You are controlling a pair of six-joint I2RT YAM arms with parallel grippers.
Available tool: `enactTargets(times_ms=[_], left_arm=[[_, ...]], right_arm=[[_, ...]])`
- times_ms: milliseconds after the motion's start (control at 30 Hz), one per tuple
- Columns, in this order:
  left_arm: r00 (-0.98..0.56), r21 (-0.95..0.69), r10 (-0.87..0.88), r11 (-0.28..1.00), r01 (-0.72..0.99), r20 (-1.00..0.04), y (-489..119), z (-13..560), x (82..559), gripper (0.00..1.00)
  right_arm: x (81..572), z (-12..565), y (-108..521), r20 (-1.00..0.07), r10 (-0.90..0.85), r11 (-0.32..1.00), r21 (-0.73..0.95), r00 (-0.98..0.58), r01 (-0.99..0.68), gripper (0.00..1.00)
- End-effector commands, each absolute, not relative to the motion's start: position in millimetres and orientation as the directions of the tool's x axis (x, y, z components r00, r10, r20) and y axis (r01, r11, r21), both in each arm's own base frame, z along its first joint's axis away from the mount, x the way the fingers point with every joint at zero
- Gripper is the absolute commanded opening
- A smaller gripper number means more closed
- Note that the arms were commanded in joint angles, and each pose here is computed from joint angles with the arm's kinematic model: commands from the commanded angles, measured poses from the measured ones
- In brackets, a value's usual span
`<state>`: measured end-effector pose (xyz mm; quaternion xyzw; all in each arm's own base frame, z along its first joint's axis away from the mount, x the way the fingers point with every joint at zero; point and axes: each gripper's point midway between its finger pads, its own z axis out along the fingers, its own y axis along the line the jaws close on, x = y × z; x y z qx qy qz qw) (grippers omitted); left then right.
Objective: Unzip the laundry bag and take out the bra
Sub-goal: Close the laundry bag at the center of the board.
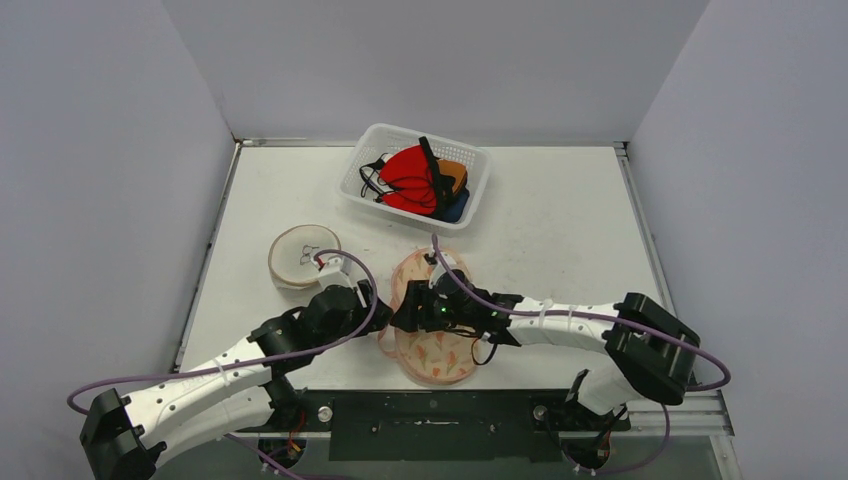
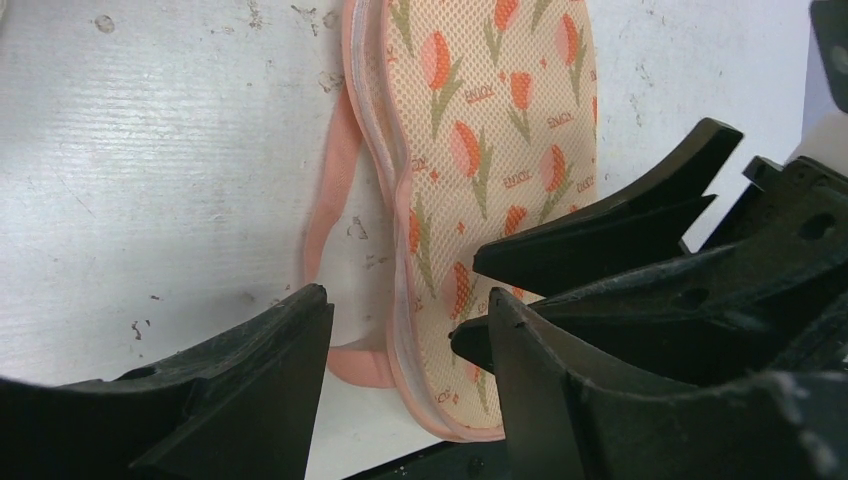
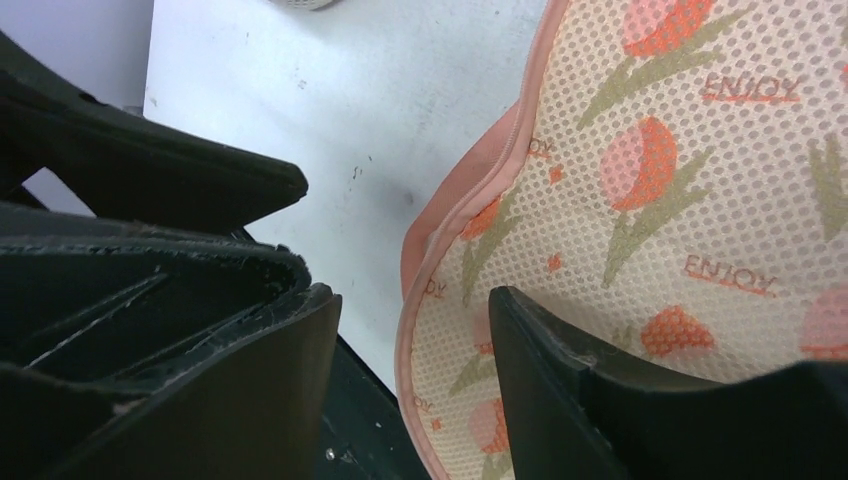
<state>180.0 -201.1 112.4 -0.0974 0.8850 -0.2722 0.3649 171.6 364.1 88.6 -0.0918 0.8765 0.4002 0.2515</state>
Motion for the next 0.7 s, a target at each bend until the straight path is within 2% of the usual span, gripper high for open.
enactTargets(times_ms=[0, 100, 333, 667], left_arm=[[-0.697, -0.570, -0.391, 0.821, 0.031, -0.601, -202.8, 122.0, 184.5, 0.57], [-0.700, -0.585, -0.400, 0.810, 0.032, -0.592, -206.4, 126.4, 184.8, 0.57], [-0.736, -0.639, -0.394, 0.766, 0.069, -0.551, -234.7, 129.4, 189.6, 0.56], [-0.776, -0.532, -0.298, 0.844, 0.057, -0.556, -250.2, 101.7, 212.1, 0.45]], right_arm=[[180.6, 141.1, 369.3, -0.601, 0.093, 0.612, 0.664, -0.794, -0.430, 0.61], [178.9, 149.1, 348.0, -0.635, 0.097, 0.646, 0.626, -0.766, -0.438, 0.65], [186.2, 134.9, 263.6, -0.726, 0.159, 0.793, 0.498, -0.669, -0.351, 0.66], [181.1, 114.6, 234.4, -0.716, 0.233, 0.793, 0.532, -0.658, -0.298, 0.65]])
